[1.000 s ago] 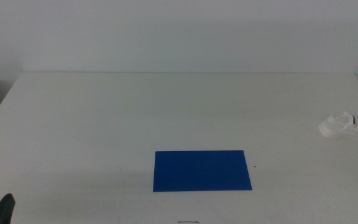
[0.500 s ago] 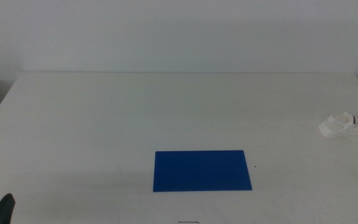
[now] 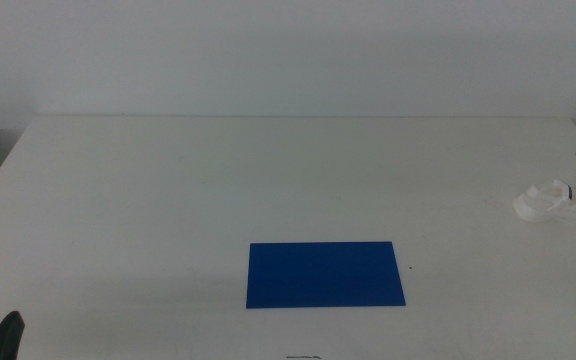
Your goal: Use one arm to grab the shoe from the table and place it on the mat.
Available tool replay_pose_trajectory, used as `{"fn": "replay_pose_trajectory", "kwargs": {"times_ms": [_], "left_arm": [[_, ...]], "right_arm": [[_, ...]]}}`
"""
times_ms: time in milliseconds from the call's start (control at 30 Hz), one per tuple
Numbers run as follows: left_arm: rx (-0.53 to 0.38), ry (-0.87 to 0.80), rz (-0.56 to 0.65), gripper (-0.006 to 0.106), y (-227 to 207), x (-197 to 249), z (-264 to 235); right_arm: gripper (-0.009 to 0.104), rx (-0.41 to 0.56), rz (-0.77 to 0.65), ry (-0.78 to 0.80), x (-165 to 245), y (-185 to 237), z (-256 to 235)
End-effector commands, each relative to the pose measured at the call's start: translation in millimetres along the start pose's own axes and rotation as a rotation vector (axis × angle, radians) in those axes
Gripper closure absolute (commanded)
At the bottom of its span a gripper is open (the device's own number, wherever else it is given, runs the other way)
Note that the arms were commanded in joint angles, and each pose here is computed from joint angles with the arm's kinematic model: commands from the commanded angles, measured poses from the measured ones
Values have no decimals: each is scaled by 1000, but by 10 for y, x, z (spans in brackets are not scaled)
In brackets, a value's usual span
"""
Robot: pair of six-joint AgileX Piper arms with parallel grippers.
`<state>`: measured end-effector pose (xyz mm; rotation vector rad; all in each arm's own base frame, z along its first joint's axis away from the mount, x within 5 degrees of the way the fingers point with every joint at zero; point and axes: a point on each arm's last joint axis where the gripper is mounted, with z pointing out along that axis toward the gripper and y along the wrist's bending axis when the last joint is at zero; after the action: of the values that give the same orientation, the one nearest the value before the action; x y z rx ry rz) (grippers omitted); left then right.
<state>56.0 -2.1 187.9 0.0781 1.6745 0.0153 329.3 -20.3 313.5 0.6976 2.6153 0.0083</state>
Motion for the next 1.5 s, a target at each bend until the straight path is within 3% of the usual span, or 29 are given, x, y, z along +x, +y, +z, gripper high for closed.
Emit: {"fn": "replay_pose_trajectory", "kwargs": {"times_ms": [0, 300, 400, 600, 833, 967, 1100, 1467], "left_arm": [[-1, -105, -23, 7, 3, -95, -21], [-1, -105, -23, 7, 3, -95, -21], [-1, -105, -23, 7, 3, -95, -21], [-1, -105, -23, 7, 3, -95, -21], [-1, -105, -23, 7, 3, -95, -21], [-1, -105, -23, 7, 3, -95, -21], [-1, -105, -23, 7, 3, -95, -21], [-1, -105, -23, 7, 3, -95, -21]], "right_arm": [[1, -9, 6, -74, -103, -5, -136], [1, 7, 9, -75, -144, 15, 13], [2, -7, 125, -78, -149, 23, 10], [4, 56, 363, -60, -230, 22, 86], [4, 200, 627, 82, -490, 171, 313], [4, 178, 711, 67, -647, 275, 458], [4, 220, 837, 43, -686, 270, 607], [4, 271, 925, 20, -703, 263, 991]]}}
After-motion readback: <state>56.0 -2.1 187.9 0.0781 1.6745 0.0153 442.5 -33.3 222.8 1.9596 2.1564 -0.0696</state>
